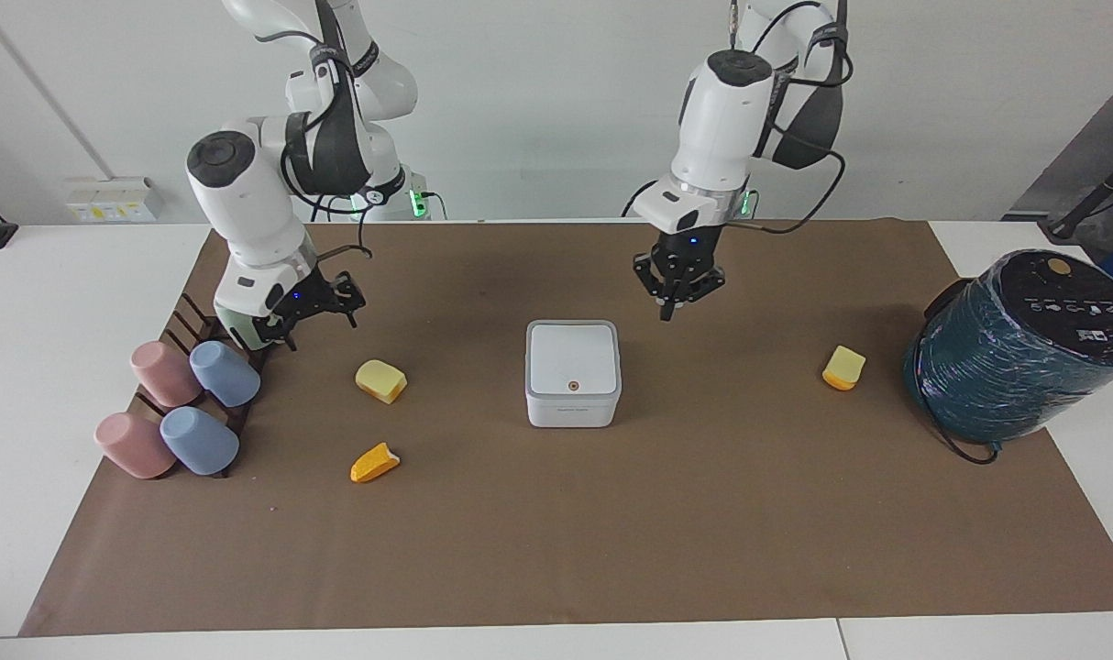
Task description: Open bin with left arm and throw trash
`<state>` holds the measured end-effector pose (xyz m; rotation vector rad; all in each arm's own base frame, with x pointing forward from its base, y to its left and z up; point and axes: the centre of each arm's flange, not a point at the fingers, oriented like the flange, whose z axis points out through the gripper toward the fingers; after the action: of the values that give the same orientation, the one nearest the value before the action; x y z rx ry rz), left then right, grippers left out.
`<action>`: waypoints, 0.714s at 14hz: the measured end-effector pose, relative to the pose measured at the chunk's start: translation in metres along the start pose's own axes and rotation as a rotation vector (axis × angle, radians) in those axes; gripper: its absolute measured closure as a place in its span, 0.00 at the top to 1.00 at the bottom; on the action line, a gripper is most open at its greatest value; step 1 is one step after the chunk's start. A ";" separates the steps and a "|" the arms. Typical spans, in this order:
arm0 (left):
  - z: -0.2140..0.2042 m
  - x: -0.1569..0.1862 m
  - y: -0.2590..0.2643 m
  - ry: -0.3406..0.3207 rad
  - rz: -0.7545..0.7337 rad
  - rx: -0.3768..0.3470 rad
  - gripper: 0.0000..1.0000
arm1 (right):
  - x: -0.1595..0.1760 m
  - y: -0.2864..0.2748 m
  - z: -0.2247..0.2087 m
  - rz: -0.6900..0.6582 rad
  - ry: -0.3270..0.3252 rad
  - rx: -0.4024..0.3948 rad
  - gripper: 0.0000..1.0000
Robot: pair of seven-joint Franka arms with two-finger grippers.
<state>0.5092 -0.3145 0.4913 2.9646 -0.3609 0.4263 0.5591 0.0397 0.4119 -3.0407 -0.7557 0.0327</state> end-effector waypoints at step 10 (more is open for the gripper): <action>0.065 0.017 0.039 0.151 -0.008 -0.082 0.01 | -0.007 -0.030 0.095 -0.183 0.048 0.012 1.00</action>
<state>0.5321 -0.3661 0.4380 2.8316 -0.3406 0.6140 0.5365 0.0636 0.3173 -2.9353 -1.0216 -0.0360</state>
